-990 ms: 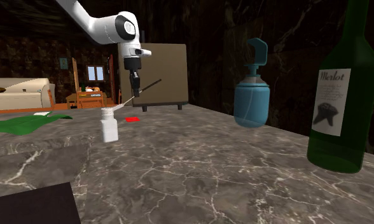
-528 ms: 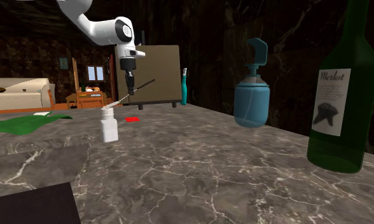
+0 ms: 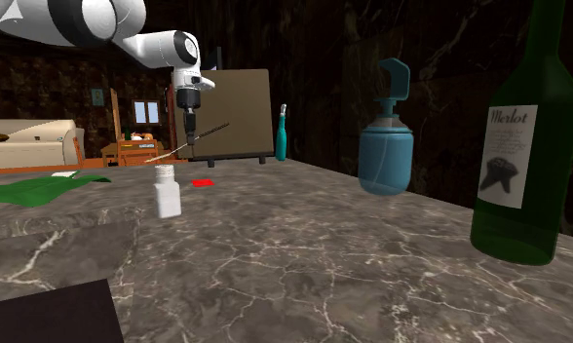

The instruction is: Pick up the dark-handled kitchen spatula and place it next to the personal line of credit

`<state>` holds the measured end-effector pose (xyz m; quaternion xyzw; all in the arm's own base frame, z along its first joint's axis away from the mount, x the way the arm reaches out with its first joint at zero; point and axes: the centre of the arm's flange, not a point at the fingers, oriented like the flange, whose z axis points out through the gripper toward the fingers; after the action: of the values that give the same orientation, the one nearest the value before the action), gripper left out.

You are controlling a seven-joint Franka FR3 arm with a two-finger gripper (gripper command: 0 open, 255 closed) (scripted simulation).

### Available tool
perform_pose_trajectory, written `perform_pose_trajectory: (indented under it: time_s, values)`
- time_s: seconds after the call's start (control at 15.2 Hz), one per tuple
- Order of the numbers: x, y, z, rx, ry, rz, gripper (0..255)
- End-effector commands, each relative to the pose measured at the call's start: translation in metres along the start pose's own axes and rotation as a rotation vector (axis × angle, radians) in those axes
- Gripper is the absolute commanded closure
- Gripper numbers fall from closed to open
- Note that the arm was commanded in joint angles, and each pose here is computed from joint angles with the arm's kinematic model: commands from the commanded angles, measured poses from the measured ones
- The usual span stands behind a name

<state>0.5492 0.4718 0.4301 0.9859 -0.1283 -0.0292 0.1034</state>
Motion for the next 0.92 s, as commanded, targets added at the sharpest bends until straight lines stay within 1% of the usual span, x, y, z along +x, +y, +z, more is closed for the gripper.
perform_pose_trajectory:
  time_s: [0.0, 0.59, 0.86]
  values:
    - [0.009, -0.040, 0.024, 0.214, 0.100, -0.019, 255]
    - [0.010, -0.050, 0.070, 0.214, 0.100, -0.019, 255]
    - [0.010, -0.050, 0.070, 0.214, 0.100, -0.019, 255]
